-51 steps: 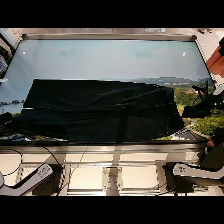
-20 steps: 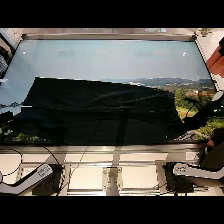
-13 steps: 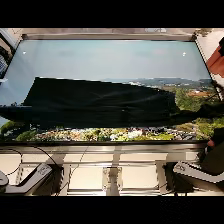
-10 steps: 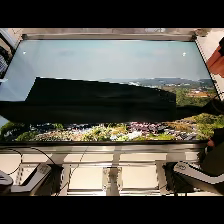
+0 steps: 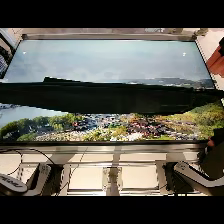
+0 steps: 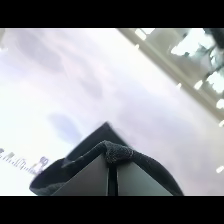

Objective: Fold the clothes and pants, and hang the long-sleeved shirts on hangers.

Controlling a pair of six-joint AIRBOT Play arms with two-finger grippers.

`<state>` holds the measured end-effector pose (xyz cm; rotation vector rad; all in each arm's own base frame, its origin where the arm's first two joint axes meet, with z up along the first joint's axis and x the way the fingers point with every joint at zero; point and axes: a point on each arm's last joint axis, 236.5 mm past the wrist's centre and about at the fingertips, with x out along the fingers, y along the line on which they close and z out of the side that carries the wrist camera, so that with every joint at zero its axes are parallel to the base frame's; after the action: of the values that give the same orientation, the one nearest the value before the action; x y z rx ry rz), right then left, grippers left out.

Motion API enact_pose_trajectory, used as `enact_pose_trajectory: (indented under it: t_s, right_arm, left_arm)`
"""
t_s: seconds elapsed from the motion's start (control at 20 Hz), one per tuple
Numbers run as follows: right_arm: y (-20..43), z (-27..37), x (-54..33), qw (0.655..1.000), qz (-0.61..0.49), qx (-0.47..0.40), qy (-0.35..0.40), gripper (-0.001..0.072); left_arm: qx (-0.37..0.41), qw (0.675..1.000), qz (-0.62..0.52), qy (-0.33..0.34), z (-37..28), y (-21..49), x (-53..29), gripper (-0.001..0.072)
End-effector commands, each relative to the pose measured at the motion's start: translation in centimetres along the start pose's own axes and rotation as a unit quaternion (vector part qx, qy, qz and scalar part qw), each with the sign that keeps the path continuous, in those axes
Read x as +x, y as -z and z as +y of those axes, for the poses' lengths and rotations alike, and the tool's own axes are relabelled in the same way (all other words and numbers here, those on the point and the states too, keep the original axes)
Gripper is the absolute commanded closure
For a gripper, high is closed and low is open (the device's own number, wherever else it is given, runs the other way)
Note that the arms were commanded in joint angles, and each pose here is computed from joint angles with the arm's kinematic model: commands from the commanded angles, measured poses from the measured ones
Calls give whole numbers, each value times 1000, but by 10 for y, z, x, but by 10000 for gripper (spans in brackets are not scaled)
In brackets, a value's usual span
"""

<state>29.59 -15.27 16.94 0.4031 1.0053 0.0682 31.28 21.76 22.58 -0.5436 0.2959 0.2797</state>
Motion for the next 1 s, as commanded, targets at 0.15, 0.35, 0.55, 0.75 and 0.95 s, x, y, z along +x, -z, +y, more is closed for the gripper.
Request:
enact_pose_trajectory:
  t_s: [0.15, 0.35, 0.55, 0.75, 0.95]
  right_arm:
    - [13, -6, -39, 994, -11, 49, 96, 688]
    - [14, -9, -27, 995, 11, 47, 93, 689]
    - [17, -48, 4, 988, 53, 106, 97, 688]
    - [14, -99, 38, 977, 69, 155, 128, 688]
    - [0, -133, 64, 967, 44, 203, 145, 688]
  left_arm:
    - [104, 986, 86, -99, -1, 43, -18, 686]
    - [138, 976, 131, -105, -7, 65, -3, 687]
    - [108, 970, 203, -81, -8, 104, 33, 687]
    - [71, 966, 233, -82, 4, 117, 69, 687]
    - [53, 971, 231, -23, -35, 102, 111, 688]
